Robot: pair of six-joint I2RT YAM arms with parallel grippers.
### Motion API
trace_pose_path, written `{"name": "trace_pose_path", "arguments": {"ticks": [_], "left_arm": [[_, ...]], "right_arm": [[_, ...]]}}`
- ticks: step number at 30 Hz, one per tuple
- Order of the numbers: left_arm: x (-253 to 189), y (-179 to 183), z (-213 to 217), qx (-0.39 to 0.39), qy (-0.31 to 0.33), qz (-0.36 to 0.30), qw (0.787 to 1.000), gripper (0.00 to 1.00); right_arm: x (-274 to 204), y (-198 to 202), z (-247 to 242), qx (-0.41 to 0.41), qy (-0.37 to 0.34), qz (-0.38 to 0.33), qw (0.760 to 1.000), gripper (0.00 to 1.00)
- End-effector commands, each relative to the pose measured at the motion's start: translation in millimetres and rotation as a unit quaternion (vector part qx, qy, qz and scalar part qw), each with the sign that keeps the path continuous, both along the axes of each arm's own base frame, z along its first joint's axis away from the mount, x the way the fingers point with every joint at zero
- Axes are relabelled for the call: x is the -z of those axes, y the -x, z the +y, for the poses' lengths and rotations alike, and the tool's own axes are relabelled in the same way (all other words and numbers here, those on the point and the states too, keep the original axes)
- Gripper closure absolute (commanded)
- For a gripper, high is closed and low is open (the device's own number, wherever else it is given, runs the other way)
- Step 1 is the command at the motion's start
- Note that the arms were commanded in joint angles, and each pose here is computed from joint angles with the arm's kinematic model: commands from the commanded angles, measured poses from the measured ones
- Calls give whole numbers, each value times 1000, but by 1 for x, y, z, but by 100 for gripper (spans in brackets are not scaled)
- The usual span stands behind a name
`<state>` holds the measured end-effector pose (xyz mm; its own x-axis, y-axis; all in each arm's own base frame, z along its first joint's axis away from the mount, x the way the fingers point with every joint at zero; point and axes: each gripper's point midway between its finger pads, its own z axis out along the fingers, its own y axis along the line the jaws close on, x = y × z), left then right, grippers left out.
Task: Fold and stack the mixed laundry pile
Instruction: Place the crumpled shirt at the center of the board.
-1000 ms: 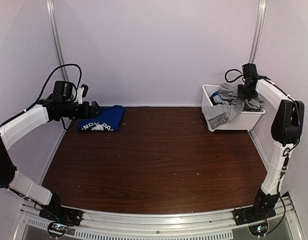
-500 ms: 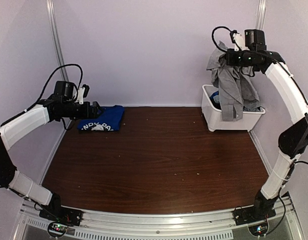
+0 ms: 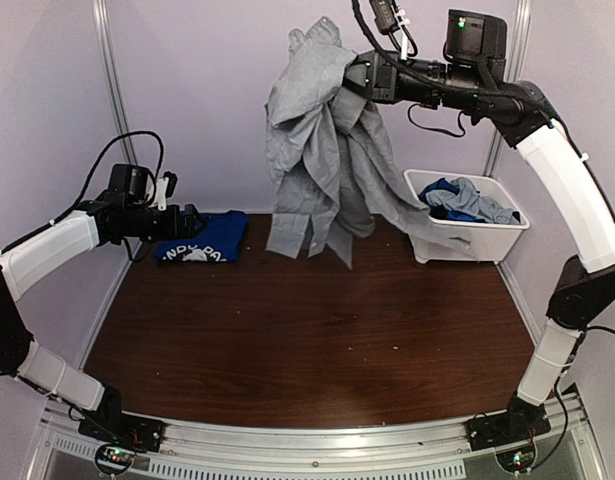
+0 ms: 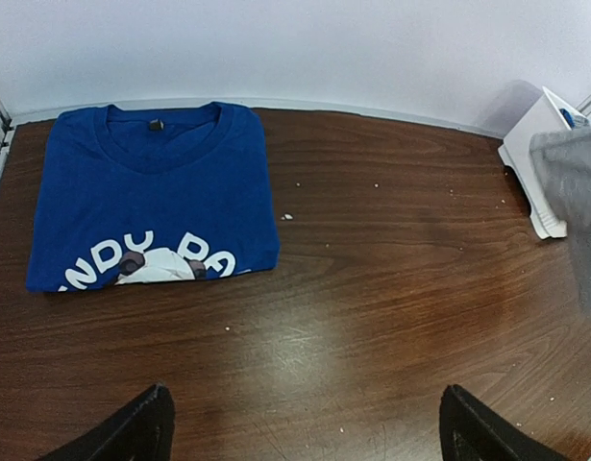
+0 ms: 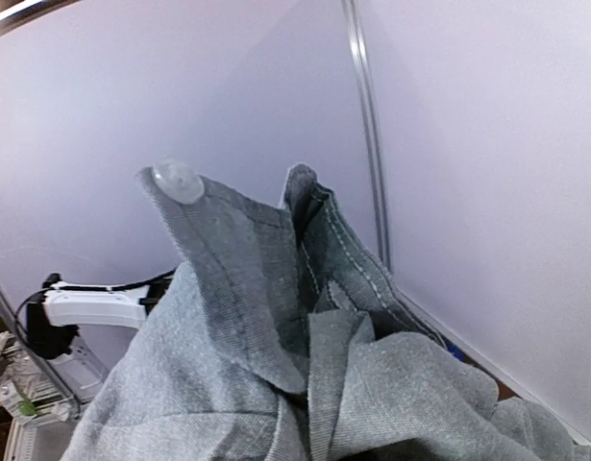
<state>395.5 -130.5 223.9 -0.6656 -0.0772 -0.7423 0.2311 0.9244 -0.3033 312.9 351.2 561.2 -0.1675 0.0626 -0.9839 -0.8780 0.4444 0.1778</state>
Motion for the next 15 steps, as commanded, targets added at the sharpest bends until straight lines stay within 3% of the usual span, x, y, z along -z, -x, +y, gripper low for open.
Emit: {"name": "trace_pose_path", "arguments": {"ticks": [1, 6, 10, 12, 14, 15], "left_arm": [[-9, -7, -2, -5, 7, -23, 1000, 3], [-5, -6, 0, -11, 5, -20, 1000, 2], [2, -2, -1, -2, 1, -13, 1000, 2], [5, 2, -4, 9, 0, -12, 1000, 2], [9, 9, -9, 27, -10, -13, 1000, 2], [11, 14, -13, 38, -15, -12, 999, 2]], "right_arm": [[-60, 48, 7, -108, -90, -45, 989, 100], [-39, 18, -6, -44, -76, -38, 995, 100], [43, -35, -47, 74, -43, 41, 995, 99], [112, -45, -70, 120, -13, 96, 988, 82], [198, -48, -95, 178, 49, 163, 969, 39], [241, -47, -111, 209, 86, 197, 954, 30]]}}
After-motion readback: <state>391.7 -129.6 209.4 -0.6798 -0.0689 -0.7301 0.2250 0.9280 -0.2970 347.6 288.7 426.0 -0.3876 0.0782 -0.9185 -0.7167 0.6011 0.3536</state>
